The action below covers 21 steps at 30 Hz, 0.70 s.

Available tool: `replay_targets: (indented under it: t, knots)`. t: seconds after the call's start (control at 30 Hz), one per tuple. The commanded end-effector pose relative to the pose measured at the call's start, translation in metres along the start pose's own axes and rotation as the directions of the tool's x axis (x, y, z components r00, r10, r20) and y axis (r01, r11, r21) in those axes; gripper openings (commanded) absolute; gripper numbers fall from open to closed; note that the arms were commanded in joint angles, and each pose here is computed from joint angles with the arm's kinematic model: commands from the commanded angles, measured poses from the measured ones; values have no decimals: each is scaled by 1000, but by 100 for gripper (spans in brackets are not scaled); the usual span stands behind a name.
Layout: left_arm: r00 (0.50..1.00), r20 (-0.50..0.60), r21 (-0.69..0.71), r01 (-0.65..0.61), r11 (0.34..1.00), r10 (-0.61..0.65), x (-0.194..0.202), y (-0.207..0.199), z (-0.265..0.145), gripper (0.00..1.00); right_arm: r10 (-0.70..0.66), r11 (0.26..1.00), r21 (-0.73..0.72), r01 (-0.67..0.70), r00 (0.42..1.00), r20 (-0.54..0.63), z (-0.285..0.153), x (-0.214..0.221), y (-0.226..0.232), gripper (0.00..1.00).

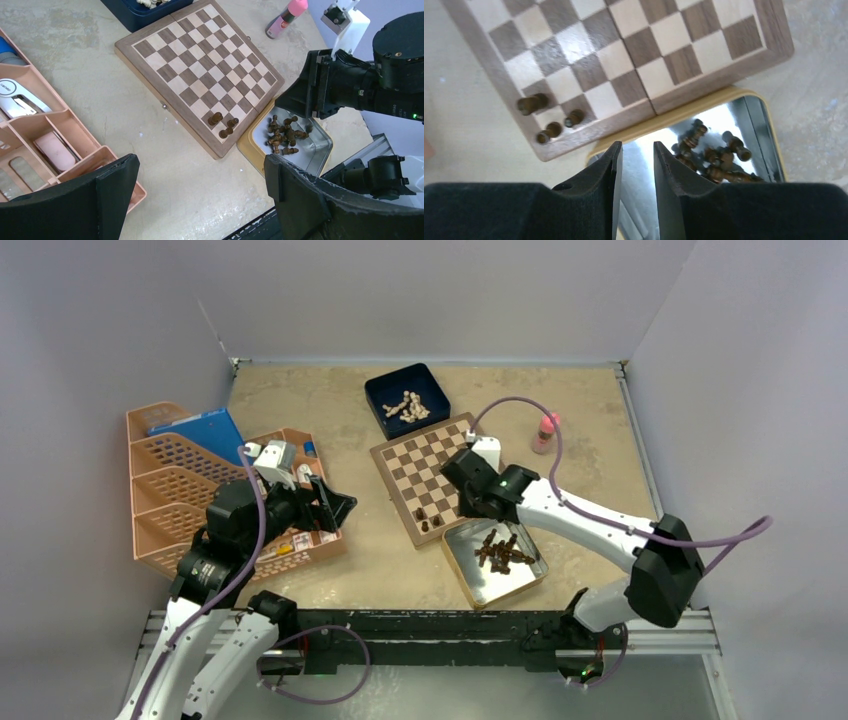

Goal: Set up the chess pieces on the board
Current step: Place the chess piece on the chessboard, then pick up the chess piece from the storage box.

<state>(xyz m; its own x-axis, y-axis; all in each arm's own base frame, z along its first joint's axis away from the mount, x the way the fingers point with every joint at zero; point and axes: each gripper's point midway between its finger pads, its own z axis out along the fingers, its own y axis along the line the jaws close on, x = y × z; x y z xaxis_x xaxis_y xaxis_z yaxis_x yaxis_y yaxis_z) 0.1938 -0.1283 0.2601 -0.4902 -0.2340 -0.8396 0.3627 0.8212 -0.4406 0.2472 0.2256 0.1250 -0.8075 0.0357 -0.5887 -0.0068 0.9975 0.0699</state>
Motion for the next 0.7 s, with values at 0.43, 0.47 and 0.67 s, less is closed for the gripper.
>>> replay_targets:
  t: [0.43, 0.47, 0.67]
  knots:
    - [999, 37, 34, -15, 999, 14, -9, -6, 0, 97, 371, 927, 38, -373, 927, 56, 3, 15, -49, 39]
    - [999, 33, 36, -15, 999, 14, -9, -7, 1, 97, 387, 921, 33, -389, 920, 56, 2, 15, -49, 40]
    - [999, 43, 43, -19, 999, 17, -10, -8, -2, 97, 492, 856, 136, -499, 867, 81, 4, 26, -71, 38]
